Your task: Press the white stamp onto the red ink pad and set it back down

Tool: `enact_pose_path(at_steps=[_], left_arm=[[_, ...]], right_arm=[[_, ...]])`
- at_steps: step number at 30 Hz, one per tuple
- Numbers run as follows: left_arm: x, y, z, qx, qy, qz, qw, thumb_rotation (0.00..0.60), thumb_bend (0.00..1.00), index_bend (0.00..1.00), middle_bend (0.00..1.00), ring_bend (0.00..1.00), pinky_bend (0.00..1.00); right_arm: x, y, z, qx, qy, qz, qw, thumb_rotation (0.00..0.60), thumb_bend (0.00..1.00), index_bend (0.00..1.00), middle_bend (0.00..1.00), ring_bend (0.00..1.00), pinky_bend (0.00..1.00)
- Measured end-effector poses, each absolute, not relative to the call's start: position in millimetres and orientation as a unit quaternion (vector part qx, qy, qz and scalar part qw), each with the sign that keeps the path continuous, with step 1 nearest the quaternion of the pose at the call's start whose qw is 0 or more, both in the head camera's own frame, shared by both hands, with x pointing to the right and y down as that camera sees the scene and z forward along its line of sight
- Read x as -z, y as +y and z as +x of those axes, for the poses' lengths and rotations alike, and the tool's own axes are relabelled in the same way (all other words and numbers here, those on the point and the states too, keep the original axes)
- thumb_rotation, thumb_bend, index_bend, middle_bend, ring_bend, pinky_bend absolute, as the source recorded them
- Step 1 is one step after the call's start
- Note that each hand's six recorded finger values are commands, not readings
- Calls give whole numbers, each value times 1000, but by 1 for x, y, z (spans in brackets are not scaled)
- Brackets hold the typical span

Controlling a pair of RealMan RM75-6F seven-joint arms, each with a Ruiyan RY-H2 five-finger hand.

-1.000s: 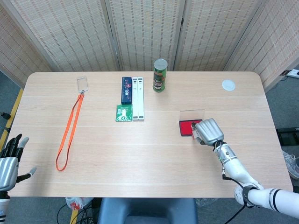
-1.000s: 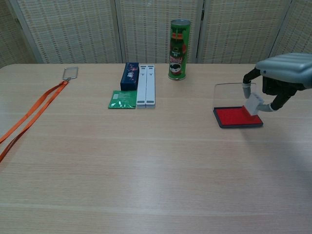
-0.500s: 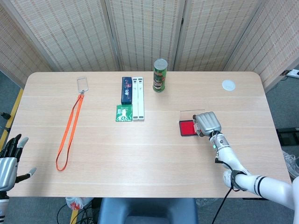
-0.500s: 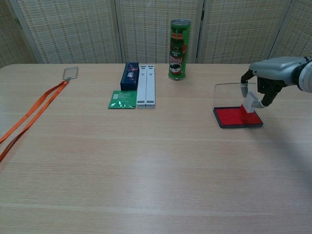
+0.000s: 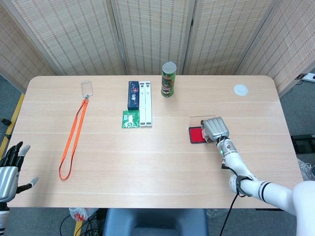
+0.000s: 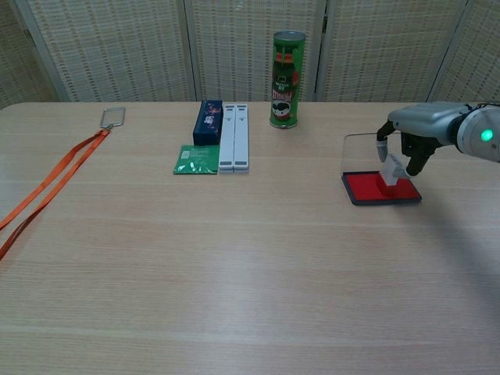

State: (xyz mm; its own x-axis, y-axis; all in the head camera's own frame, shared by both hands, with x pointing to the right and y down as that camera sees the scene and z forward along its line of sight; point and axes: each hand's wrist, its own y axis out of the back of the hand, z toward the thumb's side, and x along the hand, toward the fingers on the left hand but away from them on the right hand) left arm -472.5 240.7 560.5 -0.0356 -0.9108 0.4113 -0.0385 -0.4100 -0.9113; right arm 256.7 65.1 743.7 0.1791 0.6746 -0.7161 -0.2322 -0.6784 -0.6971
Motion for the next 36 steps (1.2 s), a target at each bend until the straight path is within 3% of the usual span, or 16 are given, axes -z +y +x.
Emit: enact_pose_path(at_steps=[22, 36], left_arm=[[-560, 241, -472, 597, 402, -589, 368, 600, 200, 0, 11, 49, 256], [-565, 242, -470, 602, 395, -588, 369, 600, 200, 0, 11, 49, 256]], right_arm=[[-754, 67, 263, -618, -165, -679, 361, 600, 345, 906, 1000, 811, 992], [-702, 85, 249, -572, -171, -715, 364, 600, 327, 905, 956, 800, 992]])
